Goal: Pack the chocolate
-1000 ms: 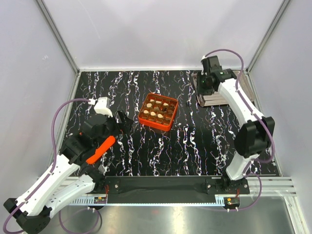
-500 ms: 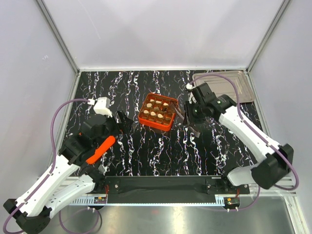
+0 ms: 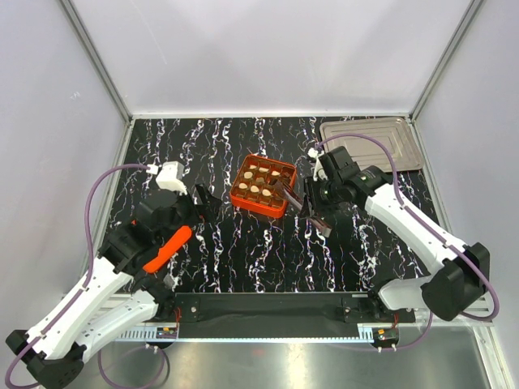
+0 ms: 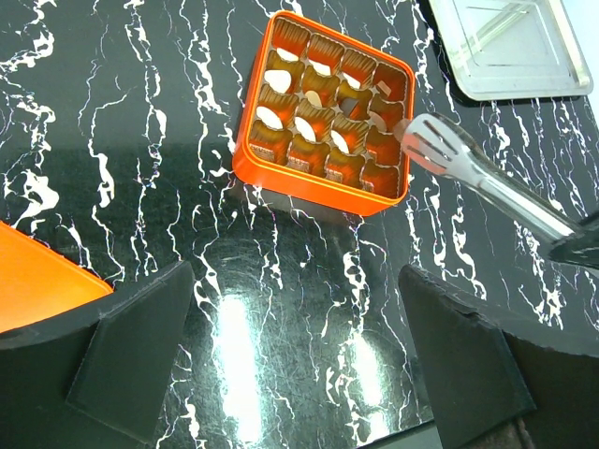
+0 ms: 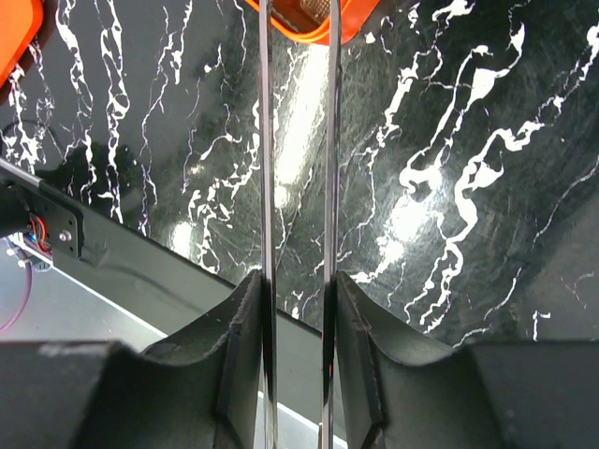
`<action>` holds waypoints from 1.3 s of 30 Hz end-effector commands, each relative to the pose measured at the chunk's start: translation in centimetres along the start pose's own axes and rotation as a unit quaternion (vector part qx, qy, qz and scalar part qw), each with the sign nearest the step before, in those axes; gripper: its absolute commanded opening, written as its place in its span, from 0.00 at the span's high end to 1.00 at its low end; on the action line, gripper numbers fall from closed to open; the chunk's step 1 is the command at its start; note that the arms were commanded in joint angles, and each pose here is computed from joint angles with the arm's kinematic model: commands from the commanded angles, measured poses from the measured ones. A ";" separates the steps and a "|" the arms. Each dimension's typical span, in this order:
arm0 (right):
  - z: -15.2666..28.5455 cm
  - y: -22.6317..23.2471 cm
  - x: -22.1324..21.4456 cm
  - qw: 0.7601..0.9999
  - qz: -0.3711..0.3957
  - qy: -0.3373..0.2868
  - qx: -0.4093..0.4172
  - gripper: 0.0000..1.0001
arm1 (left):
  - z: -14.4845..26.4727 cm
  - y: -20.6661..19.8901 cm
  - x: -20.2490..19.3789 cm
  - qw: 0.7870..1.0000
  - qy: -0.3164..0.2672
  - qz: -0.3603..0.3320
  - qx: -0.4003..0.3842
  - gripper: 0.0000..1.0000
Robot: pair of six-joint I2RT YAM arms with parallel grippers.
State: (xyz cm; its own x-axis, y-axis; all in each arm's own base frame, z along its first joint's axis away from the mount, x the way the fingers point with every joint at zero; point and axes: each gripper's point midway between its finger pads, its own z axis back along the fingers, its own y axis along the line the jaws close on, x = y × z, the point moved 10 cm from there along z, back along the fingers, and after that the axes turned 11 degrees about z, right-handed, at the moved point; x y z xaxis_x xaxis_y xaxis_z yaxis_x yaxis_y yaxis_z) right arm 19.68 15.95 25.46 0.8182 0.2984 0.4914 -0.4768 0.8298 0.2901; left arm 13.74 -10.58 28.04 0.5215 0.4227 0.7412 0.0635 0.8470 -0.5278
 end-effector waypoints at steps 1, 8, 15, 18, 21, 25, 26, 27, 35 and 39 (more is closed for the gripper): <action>-0.8 0.3 1.0 1.000 0.010 -0.020 0.013 0.61 | 0.6 -1.0 1.4 0.999 -0.029 0.008 -0.021 0.01; -1.7 -0.3 0.9 1.000 0.007 -0.007 -0.006 0.60 | 0.6 -1.1 1.6 0.999 -0.031 0.006 -0.021 0.01; -1.8 -0.6 0.8 1.000 0.010 -0.001 -0.025 0.57 | 0.3 -1.0 1.4 0.999 -0.027 0.006 -0.019 0.01; -1.7 -0.7 0.9 0.999 0.011 -0.004 -0.032 0.55 | 0.4 -1.0 1.4 0.999 -0.028 0.006 -0.019 0.01; -1.9 -0.8 1.0 0.999 0.010 -0.005 -0.037 0.54 | 0.4 -1.0 1.4 0.999 -0.030 0.006 -0.020 0.01; -1.6 -0.7 1.5 0.999 0.013 -0.017 -0.043 0.54 | 0.4 -1.0 1.4 0.999 -0.028 0.005 -0.018 0.01; -1.4 -0.7 1.6 0.999 0.012 -0.019 -0.046 0.53 | 0.5 -1.0 1.5 0.999 -0.030 0.006 -0.019 0.01; -1.2 -0.6 1.7 0.999 0.014 -0.021 -0.047 0.54 | 0.5 -1.0 1.4 0.999 -0.028 0.004 -0.017 0.01; 2.7 -0.2 3.6 0.994 0.035 -0.064 -0.087 0.54 | 0.6 -1.0 1.5 0.999 -0.030 0.004 -0.018 0.01; 4.0 -1.3 3.2 0.983 0.036 -0.065 -0.167 0.54 | 0.8 -1.0 1.6 0.999 -0.032 0.003 -0.023 0.01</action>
State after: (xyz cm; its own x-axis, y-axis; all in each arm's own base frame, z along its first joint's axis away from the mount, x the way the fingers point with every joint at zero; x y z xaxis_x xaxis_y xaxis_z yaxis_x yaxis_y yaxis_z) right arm 22.16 15.57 28.09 0.7620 0.3033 0.5722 -0.4361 0.8935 0.1071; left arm 13.76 -10.59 28.10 0.5207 0.4225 0.7418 0.0640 0.8472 -0.5274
